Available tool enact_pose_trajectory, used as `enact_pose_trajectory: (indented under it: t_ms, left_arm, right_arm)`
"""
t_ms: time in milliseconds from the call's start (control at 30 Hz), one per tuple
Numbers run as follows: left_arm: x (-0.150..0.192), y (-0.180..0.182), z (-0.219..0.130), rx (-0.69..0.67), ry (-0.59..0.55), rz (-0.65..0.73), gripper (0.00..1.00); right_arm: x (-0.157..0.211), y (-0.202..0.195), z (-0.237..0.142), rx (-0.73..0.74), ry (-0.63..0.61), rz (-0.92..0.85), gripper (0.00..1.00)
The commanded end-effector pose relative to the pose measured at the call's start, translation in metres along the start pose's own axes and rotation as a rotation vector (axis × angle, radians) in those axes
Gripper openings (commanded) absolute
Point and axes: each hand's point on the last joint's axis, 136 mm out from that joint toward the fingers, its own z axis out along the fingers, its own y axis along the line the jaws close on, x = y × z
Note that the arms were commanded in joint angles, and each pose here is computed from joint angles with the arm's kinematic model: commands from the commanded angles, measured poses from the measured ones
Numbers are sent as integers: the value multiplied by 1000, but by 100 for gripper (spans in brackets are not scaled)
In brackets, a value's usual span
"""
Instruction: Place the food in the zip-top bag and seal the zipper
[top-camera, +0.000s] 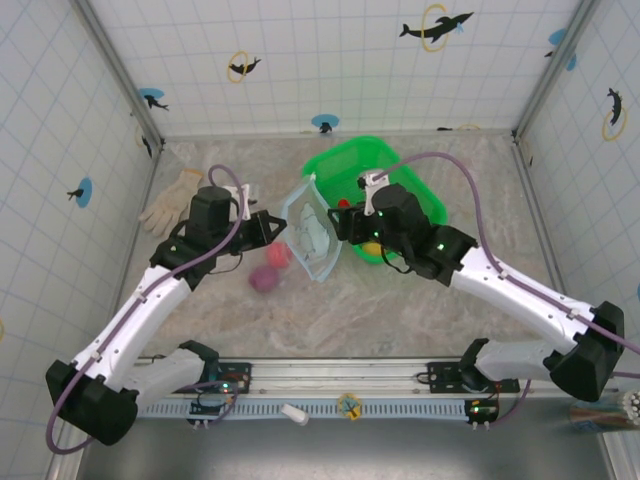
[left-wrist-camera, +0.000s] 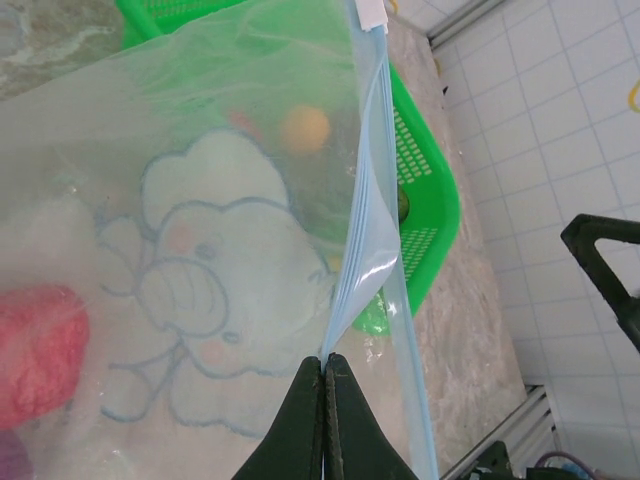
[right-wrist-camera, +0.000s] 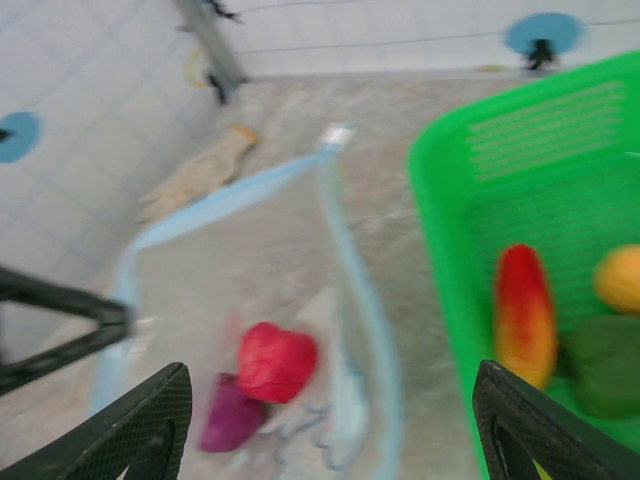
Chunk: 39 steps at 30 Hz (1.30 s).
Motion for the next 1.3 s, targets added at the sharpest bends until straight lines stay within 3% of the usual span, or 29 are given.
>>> enact_pose_trajectory:
  t_ms: [0,267,500,933,1267]
  left_arm:
    - [-8,0,-10,-32,-36,35,0]
    - [-15,-3,-17,-50,-56,60,0]
    - [-15,-10,-11,1,-48,53,0]
    - [3,3,-2,-2,-1,64,0]
    - [7,5,0,-2,13,73,0]
  right_arm:
    - [11,-44,-6,193,46,-17,75]
    - [41,-98,13,257,170,79,76]
    - [38,-158,34,485,218,31,74]
    - [20,-228,110,555,301,116,77]
    - [44,-256,150,596,397,155,77]
